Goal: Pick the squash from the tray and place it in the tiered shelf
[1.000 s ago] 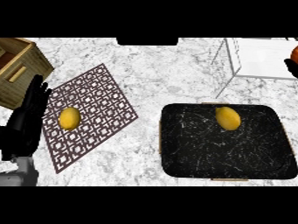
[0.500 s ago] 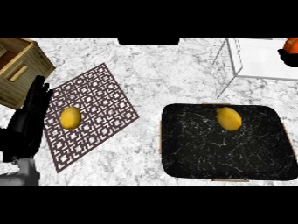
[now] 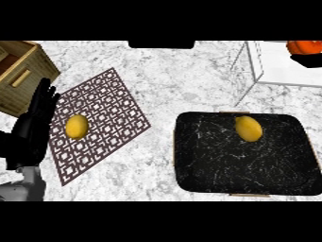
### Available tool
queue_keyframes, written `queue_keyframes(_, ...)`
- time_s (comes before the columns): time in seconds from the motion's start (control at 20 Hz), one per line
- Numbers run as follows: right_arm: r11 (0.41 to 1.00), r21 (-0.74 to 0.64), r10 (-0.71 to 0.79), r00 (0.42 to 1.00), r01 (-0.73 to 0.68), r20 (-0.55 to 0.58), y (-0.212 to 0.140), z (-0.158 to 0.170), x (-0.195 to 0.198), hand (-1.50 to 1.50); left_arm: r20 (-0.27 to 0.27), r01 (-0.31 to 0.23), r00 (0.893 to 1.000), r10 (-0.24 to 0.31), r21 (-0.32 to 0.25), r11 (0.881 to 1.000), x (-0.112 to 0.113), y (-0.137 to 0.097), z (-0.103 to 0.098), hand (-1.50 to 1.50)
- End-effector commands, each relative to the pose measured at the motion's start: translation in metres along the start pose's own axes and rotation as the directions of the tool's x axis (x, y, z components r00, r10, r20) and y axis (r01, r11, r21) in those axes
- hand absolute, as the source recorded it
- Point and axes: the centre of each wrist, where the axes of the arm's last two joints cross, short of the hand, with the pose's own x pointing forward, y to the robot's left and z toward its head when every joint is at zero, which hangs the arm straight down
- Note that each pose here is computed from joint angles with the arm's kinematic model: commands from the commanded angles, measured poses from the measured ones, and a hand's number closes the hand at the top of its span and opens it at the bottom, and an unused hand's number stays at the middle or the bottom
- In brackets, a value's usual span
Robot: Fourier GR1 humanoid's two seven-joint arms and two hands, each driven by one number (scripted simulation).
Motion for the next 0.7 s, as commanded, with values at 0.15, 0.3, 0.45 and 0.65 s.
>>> queue_keyframes(0.15, 0.995, 0.028, -0.092, 0.994, 0.091, 0.051, -0.009, -0.006, -0.012, -1.50, -0.003, -0.002, 1.000, 0.002, 0.015, 1.000, -0.003, -0.002, 0.007, 0.00)
queue_keyframes(0.3, 0.986, -0.004, -0.164, 0.982, 0.165, 0.090, -0.012, -0.013, 0.006, -1.50, -0.002, -0.011, 1.000, 0.011, 0.003, 1.000, 0.003, 0.007, -0.010, 0.00)
queue_keyframes(0.45, 0.967, -0.041, -0.246, 0.964, 0.251, 0.103, -0.041, -0.022, 0.015, -1.50, -0.002, -0.004, 1.000, 0.004, -0.019, 1.000, 0.001, -0.008, 0.003, 0.00)
queue_keyframes(0.65, 0.953, -0.129, -0.268, 0.961, 0.276, 0.074, -0.077, -0.024, 0.014, -1.50, -0.021, 0.011, 1.000, -0.011, 0.017, 1.000, -0.004, 0.003, 0.003, 0.00)
